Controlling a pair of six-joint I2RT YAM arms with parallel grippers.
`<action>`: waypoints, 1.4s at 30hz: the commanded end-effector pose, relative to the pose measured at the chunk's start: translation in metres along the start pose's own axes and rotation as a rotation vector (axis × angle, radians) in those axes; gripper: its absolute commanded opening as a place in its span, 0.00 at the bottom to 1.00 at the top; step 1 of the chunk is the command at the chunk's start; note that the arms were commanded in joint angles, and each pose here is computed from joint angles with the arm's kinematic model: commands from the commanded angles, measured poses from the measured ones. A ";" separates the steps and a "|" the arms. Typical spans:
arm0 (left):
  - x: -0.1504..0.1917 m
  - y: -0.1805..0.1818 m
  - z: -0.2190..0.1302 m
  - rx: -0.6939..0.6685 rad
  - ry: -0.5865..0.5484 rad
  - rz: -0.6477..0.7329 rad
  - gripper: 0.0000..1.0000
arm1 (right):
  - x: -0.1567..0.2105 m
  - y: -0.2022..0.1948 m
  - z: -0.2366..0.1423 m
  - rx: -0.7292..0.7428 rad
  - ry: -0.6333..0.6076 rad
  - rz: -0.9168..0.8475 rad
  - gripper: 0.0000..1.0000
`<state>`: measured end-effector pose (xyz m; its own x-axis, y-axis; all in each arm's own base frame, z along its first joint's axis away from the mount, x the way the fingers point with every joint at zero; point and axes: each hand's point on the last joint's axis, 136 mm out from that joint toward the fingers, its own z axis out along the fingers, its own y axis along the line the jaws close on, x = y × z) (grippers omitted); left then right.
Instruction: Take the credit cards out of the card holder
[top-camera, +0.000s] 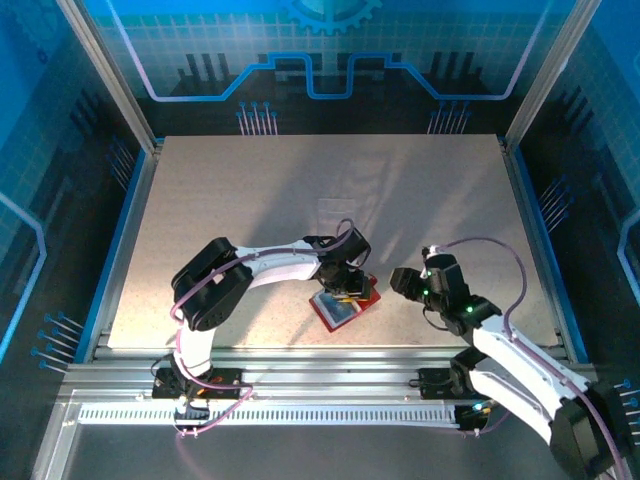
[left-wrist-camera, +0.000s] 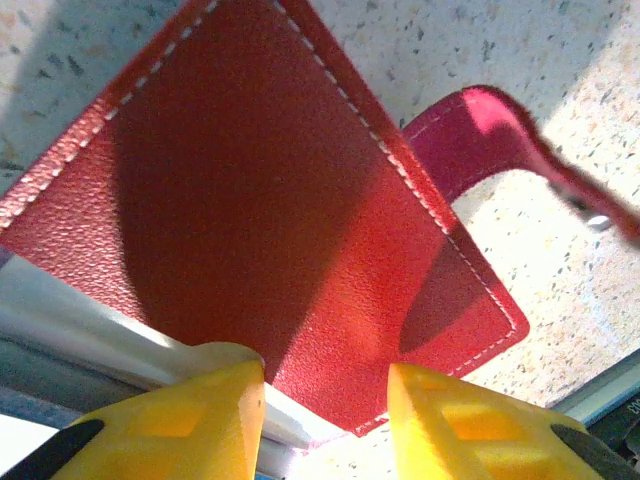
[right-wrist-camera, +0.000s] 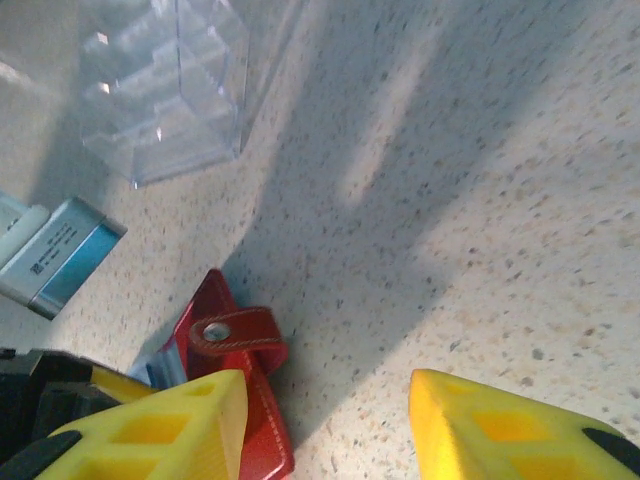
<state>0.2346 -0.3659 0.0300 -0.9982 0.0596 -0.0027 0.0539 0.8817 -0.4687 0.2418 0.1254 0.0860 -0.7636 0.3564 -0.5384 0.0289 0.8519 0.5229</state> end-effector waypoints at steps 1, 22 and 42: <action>0.003 -0.010 -0.008 0.031 0.003 -0.002 0.38 | 0.003 0.028 0.003 -0.129 0.123 -0.068 0.46; -0.002 0.044 -0.100 0.014 -0.221 -0.107 0.38 | 0.013 0.063 0.049 -0.176 0.522 -0.346 0.77; 0.003 0.093 -0.129 0.017 -0.306 -0.227 0.40 | 0.051 0.068 0.093 -0.214 0.727 -0.298 0.46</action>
<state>0.2424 -0.2302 0.0999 -0.9522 -0.2577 -0.1643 -0.1426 0.8502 -0.5068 0.2686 0.2287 0.0267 -0.9474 -0.2770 -0.1603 -0.3191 0.7796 0.5389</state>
